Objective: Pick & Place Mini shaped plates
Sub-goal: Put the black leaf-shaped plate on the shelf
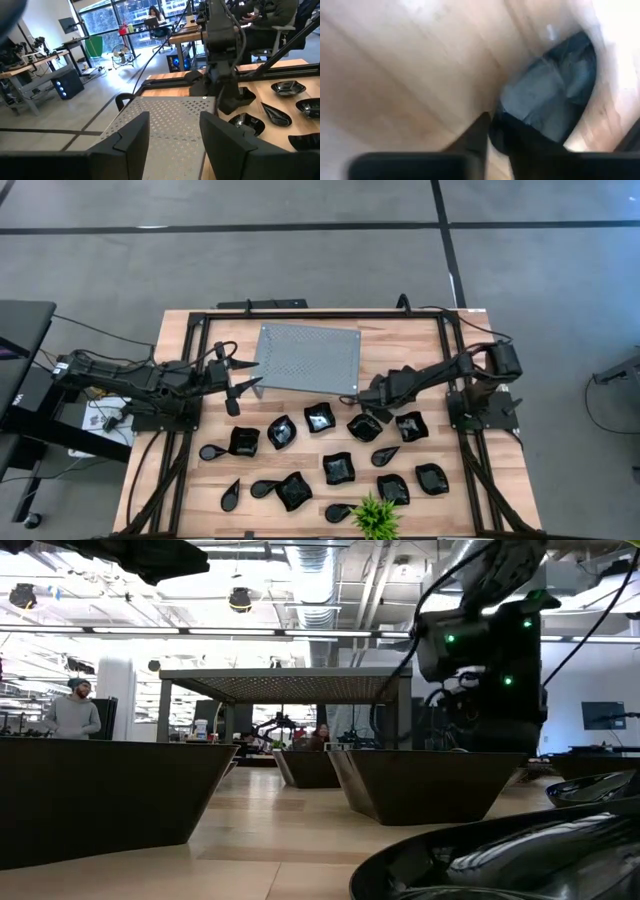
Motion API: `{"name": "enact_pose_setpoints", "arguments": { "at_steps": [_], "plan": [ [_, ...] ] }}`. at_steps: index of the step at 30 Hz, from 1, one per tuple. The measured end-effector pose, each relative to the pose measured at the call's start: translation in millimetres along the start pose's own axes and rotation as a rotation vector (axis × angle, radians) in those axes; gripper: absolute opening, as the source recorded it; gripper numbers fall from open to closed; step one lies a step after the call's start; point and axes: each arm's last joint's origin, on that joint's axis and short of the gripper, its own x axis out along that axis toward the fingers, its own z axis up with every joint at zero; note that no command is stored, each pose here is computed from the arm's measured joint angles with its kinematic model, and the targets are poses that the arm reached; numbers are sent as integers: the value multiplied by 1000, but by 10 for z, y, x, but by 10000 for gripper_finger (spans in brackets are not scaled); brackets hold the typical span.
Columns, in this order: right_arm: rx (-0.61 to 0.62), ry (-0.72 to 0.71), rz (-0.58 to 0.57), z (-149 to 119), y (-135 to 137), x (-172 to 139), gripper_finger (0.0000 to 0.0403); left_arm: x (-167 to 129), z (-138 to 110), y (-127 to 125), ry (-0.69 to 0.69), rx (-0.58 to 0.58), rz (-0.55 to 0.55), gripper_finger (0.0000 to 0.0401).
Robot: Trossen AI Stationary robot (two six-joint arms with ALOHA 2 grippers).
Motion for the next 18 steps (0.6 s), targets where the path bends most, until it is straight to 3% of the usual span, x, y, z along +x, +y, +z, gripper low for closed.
{"name": "enact_pose_setpoints", "arguments": {
  "at_steps": [5, 11, 15, 18],
  "plan": [
    [5, 14, 88, -20, -41, -323, 9, -1, 0, 0, 0, 2, 0, 176],
    [43, -131, 129, -21, -218, -1156, 3, 0, 0, 0, 0, 3, 0, 176],
    [-17, -371, 165, -11, -328, -1685, 3, 0, 2, 0, -2, 3, 0, 176],
    [-65, -626, 157, 108, -333, -1914, 2, -1, 9, 3, -9, -2, 2, 176]
  ]
}}
